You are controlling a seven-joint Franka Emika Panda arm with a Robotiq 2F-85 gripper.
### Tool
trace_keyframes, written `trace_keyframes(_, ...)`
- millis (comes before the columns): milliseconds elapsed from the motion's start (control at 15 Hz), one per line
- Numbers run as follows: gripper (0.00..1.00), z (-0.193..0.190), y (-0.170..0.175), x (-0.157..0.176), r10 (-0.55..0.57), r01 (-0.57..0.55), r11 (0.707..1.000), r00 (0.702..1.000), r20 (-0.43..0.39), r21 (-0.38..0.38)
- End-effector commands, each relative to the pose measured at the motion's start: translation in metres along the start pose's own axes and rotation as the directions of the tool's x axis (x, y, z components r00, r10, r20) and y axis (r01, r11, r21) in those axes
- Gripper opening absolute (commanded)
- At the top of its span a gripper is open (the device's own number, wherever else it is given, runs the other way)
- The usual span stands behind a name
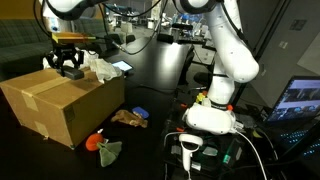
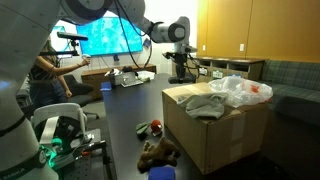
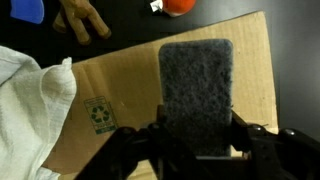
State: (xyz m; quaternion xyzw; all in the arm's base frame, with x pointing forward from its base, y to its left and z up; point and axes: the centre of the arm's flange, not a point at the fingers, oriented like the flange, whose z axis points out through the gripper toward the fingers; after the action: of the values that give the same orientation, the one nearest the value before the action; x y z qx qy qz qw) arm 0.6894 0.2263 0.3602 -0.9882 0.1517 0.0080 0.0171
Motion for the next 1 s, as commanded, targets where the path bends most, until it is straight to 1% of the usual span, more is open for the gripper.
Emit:
trace_keyframes(0,0.32,0.001,-0.009,0.025,0.051,-0.052,0.999,0.998,-0.044,-0.010)
trace_keyframes(333,0.33,0.009,-0.007,0.036,0.089,-0.090,0.996,0.995,-0.047,-0.010)
trace_keyframes(400,0.38,0.010,-0.007,0.036,0.092,-0.093,0.996,0.995,-0.048,-0.009)
trace_keyframes(467,0.72,0.010,-0.007,0.036,0.093,-0.093,0.996,0.995,-0.046,-0.008)
trace_keyframes(533,0.83,0.011,-0.007,0.034,0.093,-0.093,0.996,0.995,-0.044,-0.006)
trace_keyframes(667,0.96,0.011,-0.006,0.031,0.091,-0.092,0.996,0.995,-0.044,-0.005)
trace_keyframes(733,1.00,0.010,-0.005,0.030,0.090,-0.091,0.996,0.995,-0.046,-0.004)
trace_keyframes(933,1.00,0.008,0.001,0.024,0.092,-0.092,0.996,0.994,-0.052,-0.004)
